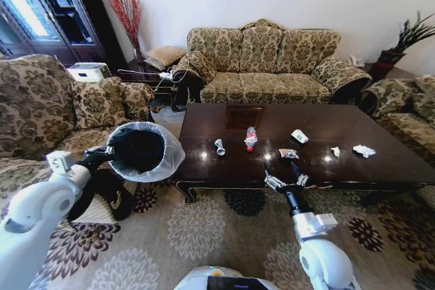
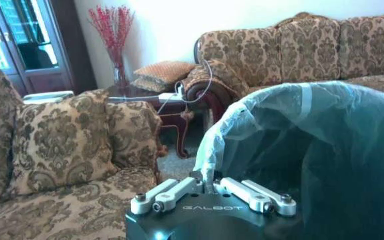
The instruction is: Move to the front of the table and place the trash on the table into the trash bin.
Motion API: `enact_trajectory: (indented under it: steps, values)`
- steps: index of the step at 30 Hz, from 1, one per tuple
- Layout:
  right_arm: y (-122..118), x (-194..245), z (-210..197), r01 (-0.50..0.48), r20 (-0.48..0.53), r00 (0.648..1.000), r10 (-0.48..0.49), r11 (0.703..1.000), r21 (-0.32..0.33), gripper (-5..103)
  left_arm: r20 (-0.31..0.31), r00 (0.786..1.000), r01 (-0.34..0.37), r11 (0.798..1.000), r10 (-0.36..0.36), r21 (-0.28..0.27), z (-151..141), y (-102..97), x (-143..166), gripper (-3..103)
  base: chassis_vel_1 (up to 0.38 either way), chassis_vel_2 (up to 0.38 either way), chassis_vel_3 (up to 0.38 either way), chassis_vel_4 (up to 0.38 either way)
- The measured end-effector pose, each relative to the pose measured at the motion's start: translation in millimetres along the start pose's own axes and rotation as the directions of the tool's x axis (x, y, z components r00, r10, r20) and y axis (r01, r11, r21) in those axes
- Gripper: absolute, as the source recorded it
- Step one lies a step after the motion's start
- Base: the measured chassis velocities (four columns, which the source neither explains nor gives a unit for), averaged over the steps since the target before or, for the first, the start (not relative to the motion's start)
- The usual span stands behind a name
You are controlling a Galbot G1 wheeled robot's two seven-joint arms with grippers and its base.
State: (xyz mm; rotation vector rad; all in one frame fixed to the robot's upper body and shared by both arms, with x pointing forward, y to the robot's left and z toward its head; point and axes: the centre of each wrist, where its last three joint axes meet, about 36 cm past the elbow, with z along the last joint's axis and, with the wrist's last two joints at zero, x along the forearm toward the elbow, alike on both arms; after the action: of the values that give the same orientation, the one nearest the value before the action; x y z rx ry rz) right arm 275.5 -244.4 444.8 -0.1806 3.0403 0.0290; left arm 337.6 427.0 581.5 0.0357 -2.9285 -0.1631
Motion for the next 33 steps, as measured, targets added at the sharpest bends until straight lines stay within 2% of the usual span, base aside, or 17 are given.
enact_trajectory:
  steps: [11,14,16,19,20,21,23,25,31,33]
  values:
    - [5.8,0.1,5.6,0.013,-0.006,1.0,-0.013,1.0,-0.012,100,0.024,1.0,-0.012,1.0,0.013,-0.023,-10.7,-1.1,5.5,1,-0.182,0.192,0.185,-0.182]
    - [4.5,-5.2,16.3,0.031,0.036,0.999,-0.033,0.999,0.037,100,0.029,0.999,-0.014,1.0,0.014,-0.029,-12.9,-2.4,7.2,1,-0.18,0.204,0.214,-0.221]
    - [4.9,-6.5,18.6,0.034,0.041,0.999,-0.036,0.998,0.046,100,0.031,0.999,-0.014,0.999,0.015,-0.029,-13.4,-3.1,7.7,1,-0.137,0.169,0.162,-0.162]
    - [12.8,-10.2,20.7,0.037,-0.019,0.999,-0.036,0.999,0.013,100,0.031,0.999,-0.02,0.999,0.021,-0.033,-13.8,-6.1,9.7,1,-0.042,0.064,0.049,-0.052]
    - [17.4,-13.5,20.7,0.042,-0.073,0.996,-0.044,0.999,-0.023,100,0.029,0.999,-0.023,0.999,0.025,-0.036,-13.7,-7.6,10.7,1,0.0,0.0,0.0,0.0]
    - [19.0,-20.7,23.7,0.061,-0.132,0.989,-0.068,0.997,-0.054,100,0.026,0.999,-0.027,0.999,0.028,-0.041,-13.8,-8.9,12.0,1,0.0,0.0,0.0,0.0]
    - [19.3,-24.0,25.7,0.068,-0.15,0.986,-0.077,0.996,-0.064,100,0.025,0.999,-0.028,0.999,0.029,-0.043,-14.3,-9.3,12.5,1,0.0,0.0,0.0,0.0]
    - [24.5,-46.3,41.5,0.097,-0.225,0.967,-0.12,0.989,-0.112,100,0.025,0.999,-0.032,0.998,0.034,-0.055,-17.3,-10.9,14.7,1,0.0,0.0,0.0,0.0]
    - [40.7,-90.9,76.5,0.138,-0.29,0.942,-0.166,0.984,-0.117,100,0.01,0.999,-0.041,0.997,0.041,-0.065,-17.5,-14.1,18.1,1,0.011,-0.018,-0.012,0.016]
    - [54.2,-111.6,98.4,0.149,-0.312,0.934,-0.176,0.983,-0.109,100,0.005,0.999,-0.04,0.997,0.041,-0.068,-17.1,-13.5,19.5,1,0.0,0.0,0.0,0.0]
